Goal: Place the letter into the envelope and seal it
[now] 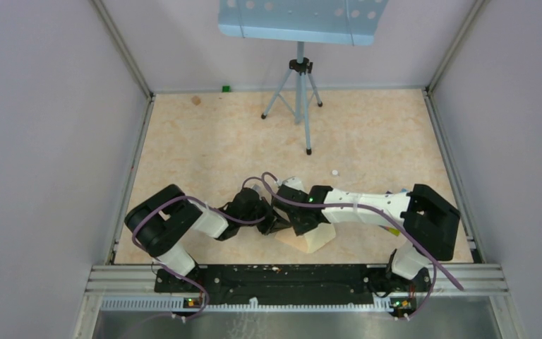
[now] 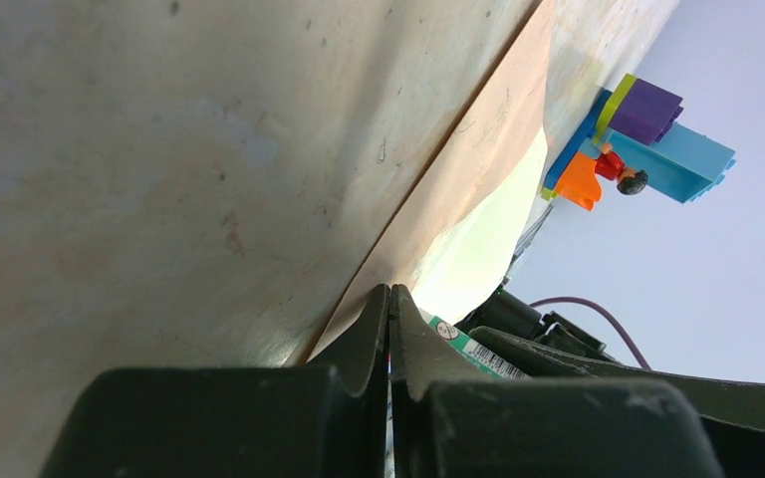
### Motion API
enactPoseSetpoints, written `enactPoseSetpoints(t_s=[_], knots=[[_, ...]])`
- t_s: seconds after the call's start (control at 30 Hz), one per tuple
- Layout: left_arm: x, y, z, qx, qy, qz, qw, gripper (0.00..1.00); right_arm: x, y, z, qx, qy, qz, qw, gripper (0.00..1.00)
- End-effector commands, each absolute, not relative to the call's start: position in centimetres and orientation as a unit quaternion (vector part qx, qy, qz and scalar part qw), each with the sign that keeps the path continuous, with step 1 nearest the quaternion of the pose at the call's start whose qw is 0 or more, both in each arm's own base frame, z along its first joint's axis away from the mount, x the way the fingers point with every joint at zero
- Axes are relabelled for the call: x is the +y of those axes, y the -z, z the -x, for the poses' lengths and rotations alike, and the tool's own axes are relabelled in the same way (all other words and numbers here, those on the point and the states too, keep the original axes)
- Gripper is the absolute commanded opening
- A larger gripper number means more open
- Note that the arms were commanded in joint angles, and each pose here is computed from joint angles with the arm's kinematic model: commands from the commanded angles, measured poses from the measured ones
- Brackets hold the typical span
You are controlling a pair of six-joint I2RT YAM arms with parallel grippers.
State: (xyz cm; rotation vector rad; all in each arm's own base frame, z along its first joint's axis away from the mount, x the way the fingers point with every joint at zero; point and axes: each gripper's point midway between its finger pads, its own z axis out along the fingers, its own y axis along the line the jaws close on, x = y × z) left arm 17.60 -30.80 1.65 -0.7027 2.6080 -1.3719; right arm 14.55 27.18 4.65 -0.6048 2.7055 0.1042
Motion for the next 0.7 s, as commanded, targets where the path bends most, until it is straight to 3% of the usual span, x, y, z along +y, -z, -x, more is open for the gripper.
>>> enactPoseSetpoints(t_s=[0.0, 0.67], knots=[[-26.8, 4.1, -15.3, 0.902, 0.339, 0.265, 0.041, 0.00, 26.8, -3.7, -16.0, 0.958, -0.013, 0.208, 0.198, 0.00], [-26.8, 4.1, -15.4, 0.902, 0.339, 0.263, 0.040, 0.00, 26.0, -3.6, -19.4, 0.958, 0.003, 0.179, 0.224, 0.00]])
